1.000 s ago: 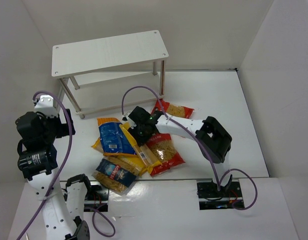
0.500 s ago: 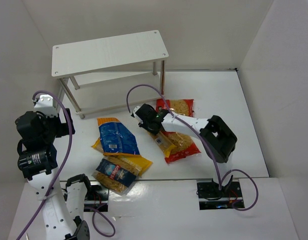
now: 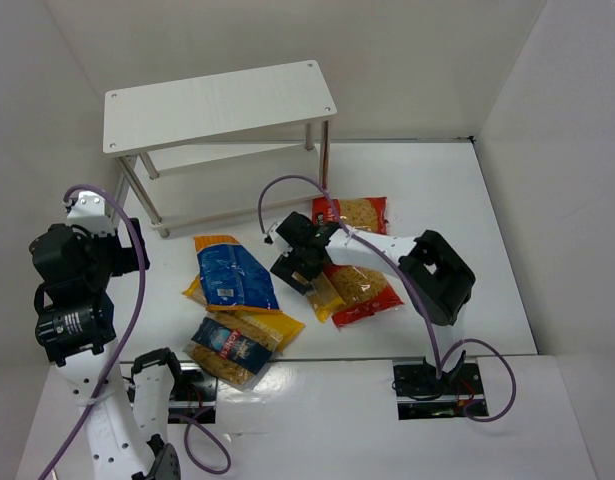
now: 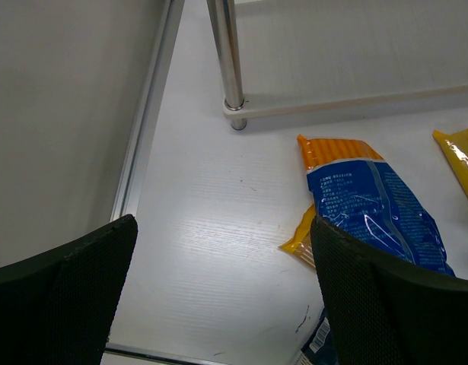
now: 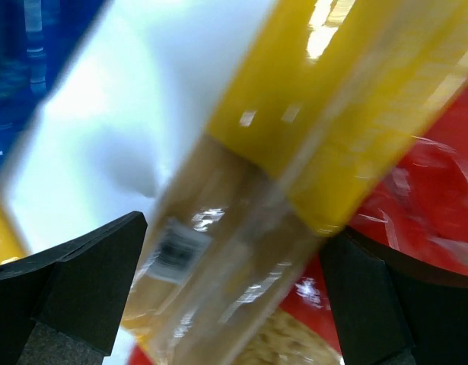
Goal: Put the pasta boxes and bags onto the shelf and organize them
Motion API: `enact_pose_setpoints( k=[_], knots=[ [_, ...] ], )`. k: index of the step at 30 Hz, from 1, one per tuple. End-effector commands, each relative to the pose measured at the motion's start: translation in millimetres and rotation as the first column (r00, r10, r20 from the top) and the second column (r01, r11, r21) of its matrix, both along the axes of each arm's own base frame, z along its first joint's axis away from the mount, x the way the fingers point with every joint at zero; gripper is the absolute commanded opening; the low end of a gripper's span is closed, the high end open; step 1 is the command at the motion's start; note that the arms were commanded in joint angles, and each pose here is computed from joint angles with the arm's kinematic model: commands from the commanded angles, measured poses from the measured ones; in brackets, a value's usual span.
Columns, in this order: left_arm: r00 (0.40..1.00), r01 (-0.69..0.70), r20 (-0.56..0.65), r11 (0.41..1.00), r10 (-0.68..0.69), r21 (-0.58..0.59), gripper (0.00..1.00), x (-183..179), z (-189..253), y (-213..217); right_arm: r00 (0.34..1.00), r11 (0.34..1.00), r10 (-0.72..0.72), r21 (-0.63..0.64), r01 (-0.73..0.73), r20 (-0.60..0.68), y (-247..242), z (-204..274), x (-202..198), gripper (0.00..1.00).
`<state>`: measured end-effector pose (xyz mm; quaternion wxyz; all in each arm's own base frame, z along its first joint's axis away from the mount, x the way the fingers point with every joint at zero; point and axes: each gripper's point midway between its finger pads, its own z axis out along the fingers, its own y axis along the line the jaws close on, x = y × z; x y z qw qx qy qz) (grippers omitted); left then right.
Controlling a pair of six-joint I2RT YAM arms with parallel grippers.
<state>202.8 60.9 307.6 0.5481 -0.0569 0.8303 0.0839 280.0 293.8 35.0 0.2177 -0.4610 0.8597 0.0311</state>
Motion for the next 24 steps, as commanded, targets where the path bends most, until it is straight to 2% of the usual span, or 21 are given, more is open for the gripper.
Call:
enact_pose_setpoints(
  k=[1,4,8,11,16,19,22,24],
  knots=[
    [0.999,0.002,0.035,1.0,-0.003,0.024,1.0,3,7,2,0.986,0.997,0.004,0.072,0.009,-0.169,6,-12,-30,1.0],
    [0.999,0.002,0.035,1.0,-0.003,0.024,1.0,3,7,2,0.973,0.993,0.009,0.12,0.019,-0.23,16,-14,-40,1.0],
    [0.999,0.002,0.035,1.0,-0.003,0.024,1.0,3,7,2,0.975,0.989,0.01,0.145,0.023,-0.223,27,-12,-44,1.0],
    [0.999,0.002,0.035,1.0,-0.003,0.024,1.0,3,7,2,0.982,0.992,-0.014,0.117,0.036,-0.186,27,-15,-44,0.98],
    [0.999,0.002,0.035,1.0,-0.003,0.024,1.0,3,7,2,0.975,0.997,-0.042,0.054,0.055,-0.219,25,-41,-53,0.98],
    [0.999,-0.008,0.034,1.0,0.007,0.028,1.0,3,7,4,0.973,0.997,-0.057,0.038,0.067,-0.223,26,-53,-55,0.93],
    [0.999,-0.017,0.033,0.999,0.016,0.031,1.0,2,7,6,0.973,0.997,-0.067,0.022,0.074,-0.222,28,-59,-56,0.8],
    [0.999,-0.017,0.033,0.999,0.016,0.031,1.0,2,7,6,0.972,0.997,-0.074,0.003,0.077,-0.222,27,-66,-54,0.48]
  ],
)
